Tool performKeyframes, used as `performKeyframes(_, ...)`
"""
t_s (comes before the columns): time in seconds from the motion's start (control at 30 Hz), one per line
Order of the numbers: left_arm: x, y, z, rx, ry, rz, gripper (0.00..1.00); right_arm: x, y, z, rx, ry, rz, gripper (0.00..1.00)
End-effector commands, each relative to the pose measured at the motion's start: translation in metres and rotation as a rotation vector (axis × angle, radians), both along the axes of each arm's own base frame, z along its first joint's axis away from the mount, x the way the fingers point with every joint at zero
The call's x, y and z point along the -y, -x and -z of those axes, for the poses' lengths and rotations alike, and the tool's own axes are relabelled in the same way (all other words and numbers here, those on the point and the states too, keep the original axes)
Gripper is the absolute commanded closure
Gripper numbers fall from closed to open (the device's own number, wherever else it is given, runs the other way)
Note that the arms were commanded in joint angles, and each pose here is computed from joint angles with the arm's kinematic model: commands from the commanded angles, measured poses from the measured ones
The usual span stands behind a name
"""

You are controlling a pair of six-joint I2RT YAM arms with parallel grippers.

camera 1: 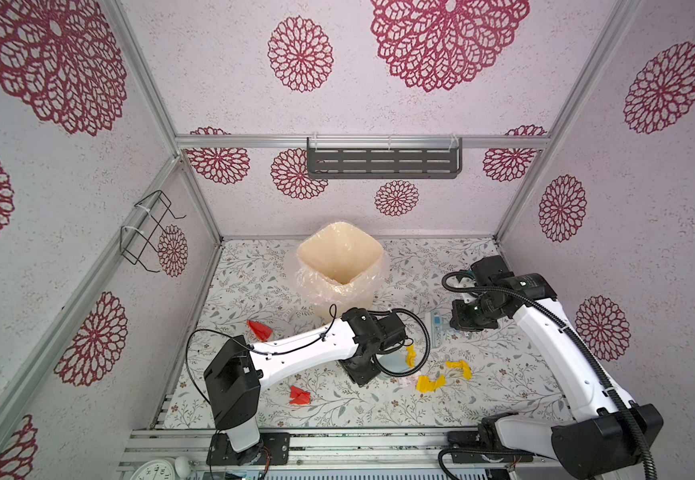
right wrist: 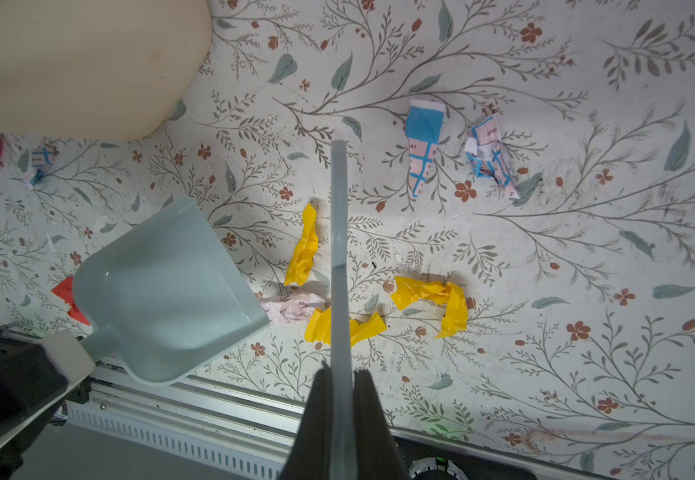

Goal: Sweep away the paper scraps from the table

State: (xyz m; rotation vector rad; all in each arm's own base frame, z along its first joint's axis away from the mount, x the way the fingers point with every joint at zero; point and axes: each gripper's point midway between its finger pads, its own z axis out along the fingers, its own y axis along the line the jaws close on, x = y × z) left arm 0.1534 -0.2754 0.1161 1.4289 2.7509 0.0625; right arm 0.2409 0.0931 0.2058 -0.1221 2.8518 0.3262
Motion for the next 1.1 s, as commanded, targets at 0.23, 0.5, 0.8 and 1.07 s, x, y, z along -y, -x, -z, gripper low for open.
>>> performKeyframes(0.23, -0.016, 0.022, -0.004, -0.048, -0.021, -0.044, 1.0, -0.002, 0.012, 0.018, -0.058, 0.074, -0.023, 1.0)
performKeyframes(0.5, -0.024, 0.029, 0.0, -0.072, -0.046, -0.052, 1.0, -0.015, 0.009, 0.028, -0.067, 0.087, -0.047, 1.0)
performKeyframes(0.8, -0.032, 0.033, 0.005, -0.088, -0.082, -0.053, 1.0, -0.016, 0.02, 0.04, -0.112, 0.122, -0.056, 1.0)
performKeyframes(1.07, -0.037, 0.035, 0.01, -0.097, -0.105, -0.063, 1.0, -0.032, 0.024, 0.048, -0.129, 0.075, -0.067, 1.0)
